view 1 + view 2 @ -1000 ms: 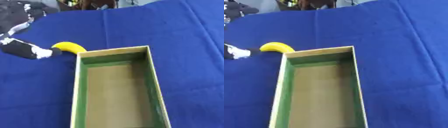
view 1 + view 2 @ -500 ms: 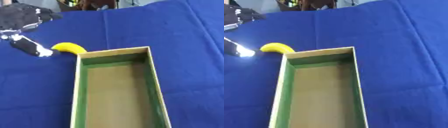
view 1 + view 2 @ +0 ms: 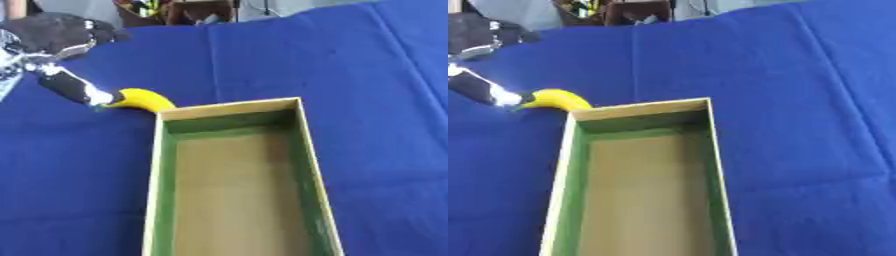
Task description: Pick up objects on the table and place them in the box.
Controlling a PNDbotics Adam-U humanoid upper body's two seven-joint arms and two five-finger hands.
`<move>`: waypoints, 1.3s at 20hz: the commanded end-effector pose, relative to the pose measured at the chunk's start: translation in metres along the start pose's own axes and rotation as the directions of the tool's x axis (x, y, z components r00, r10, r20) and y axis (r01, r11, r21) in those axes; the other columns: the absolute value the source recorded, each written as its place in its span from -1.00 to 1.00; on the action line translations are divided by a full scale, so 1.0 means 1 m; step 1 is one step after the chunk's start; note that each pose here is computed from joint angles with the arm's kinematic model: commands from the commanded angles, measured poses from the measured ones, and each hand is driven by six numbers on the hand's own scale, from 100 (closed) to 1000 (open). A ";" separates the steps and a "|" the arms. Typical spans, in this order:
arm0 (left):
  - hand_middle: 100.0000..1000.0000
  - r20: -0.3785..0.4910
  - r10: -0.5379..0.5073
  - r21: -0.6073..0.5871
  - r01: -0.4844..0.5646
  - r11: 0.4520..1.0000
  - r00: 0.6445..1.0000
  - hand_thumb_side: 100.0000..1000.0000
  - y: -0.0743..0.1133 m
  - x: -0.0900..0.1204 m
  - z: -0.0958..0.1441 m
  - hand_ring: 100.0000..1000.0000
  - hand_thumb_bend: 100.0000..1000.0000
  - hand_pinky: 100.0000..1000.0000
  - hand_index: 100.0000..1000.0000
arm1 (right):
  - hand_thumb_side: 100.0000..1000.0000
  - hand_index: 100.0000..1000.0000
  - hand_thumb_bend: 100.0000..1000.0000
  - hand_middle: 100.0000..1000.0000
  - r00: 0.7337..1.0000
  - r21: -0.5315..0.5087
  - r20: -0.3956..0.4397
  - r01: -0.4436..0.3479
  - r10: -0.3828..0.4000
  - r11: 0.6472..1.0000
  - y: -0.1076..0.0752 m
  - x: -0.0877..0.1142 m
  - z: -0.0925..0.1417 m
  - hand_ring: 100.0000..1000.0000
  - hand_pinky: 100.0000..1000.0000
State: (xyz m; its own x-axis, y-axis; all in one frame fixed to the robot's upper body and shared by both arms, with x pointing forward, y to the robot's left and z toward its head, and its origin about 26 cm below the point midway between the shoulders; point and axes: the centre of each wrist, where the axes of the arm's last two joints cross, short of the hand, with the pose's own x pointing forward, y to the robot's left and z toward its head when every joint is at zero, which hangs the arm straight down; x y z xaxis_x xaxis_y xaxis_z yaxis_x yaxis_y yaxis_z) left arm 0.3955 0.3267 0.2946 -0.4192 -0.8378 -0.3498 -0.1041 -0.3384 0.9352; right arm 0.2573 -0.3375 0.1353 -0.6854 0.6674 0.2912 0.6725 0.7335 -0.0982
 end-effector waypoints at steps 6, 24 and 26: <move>0.63 0.007 -0.017 -0.038 0.017 0.999 1.000 0.02 -0.002 -0.008 -0.010 0.52 -0.22 0.25 0.98 | 0.24 0.44 -1.00 0.20 0.994 -0.078 0.087 0.076 -0.069 0.994 0.002 0.004 -0.008 0.44 0.38; 0.50 0.058 0.030 -0.044 -0.027 0.999 0.998 -0.09 -0.011 -0.005 -0.022 0.43 -0.63 0.14 0.77 | 0.18 0.43 -1.00 0.19 0.994 -0.090 0.076 0.084 -0.077 0.992 0.006 0.005 -0.009 0.44 0.38; 0.48 0.064 0.046 -0.042 -0.044 0.998 0.997 -0.09 -0.012 -0.004 -0.023 0.42 -0.65 0.13 0.74 | 0.17 0.43 -1.00 0.19 0.994 -0.092 0.074 0.083 -0.077 0.992 0.007 0.005 -0.009 0.44 0.38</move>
State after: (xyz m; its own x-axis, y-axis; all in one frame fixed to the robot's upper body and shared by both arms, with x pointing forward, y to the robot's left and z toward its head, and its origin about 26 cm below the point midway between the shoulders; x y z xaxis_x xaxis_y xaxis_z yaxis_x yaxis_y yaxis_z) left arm 0.4210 0.3224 0.2702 -0.4885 -0.8238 -0.2876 -0.0179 -0.3201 0.9472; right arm 0.2620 -0.3313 0.1385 -0.7053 0.6466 0.2906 0.6587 0.7493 -0.0683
